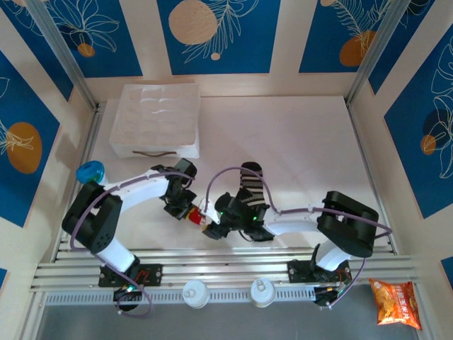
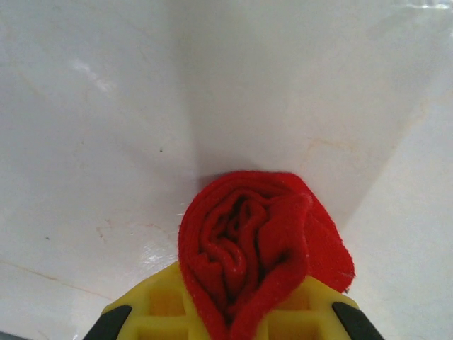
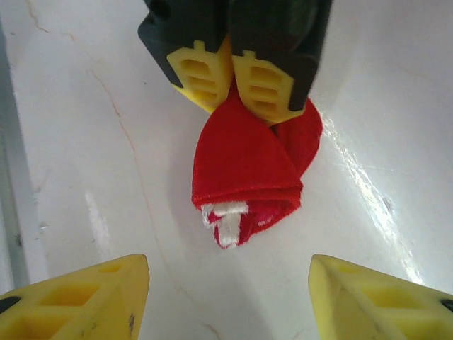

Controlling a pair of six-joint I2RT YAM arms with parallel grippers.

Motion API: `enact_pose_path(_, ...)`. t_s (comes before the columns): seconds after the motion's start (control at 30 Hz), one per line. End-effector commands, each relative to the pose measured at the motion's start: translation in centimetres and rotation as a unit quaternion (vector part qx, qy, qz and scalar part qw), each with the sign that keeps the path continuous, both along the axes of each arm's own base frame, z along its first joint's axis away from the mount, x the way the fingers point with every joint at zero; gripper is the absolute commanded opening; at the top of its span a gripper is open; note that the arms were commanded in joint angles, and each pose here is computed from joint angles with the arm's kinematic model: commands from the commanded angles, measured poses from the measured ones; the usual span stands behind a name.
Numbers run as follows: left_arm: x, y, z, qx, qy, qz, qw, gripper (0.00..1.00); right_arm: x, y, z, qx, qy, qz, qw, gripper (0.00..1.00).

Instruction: Roll the socks

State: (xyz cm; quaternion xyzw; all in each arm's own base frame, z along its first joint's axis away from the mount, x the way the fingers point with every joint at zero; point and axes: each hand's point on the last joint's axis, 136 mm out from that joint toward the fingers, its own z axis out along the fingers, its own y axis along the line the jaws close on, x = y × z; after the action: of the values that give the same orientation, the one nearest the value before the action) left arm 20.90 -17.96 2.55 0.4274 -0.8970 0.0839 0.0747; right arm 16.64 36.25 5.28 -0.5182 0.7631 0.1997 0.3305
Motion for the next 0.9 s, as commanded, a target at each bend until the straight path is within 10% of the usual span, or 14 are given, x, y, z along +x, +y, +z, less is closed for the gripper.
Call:
enact_pose_path(0.0,-2.3,2.8,-1.7,0.059,0.079,-0.009,0.995,0.00,1.6,2.5,1.6,0.011,-0.069,0.006,0.998,0.61)
enact_pose_path(0.43,-1.3,1.9,-2.2,0.038,0.103,-0.036,0.993,0.00,3.3,4.6,-2.4,-0.055,-0.112,0.018,0.992,0.57)
enact_pose_path(0.67,0.4,1.1,-0.7,0.017,0.064,-0.036,0.997,0.00,3.3,2.7,-5.2,-0.089,-0.066,-0.015,0.994,0.11)
enact_pose_path(0.87,2.5,1.0,2.8,-0.011,-0.034,-0.011,0.999,0.57,2.4,1.1,-6.2,-0.067,0.028,-0.035,0.997,0.00)
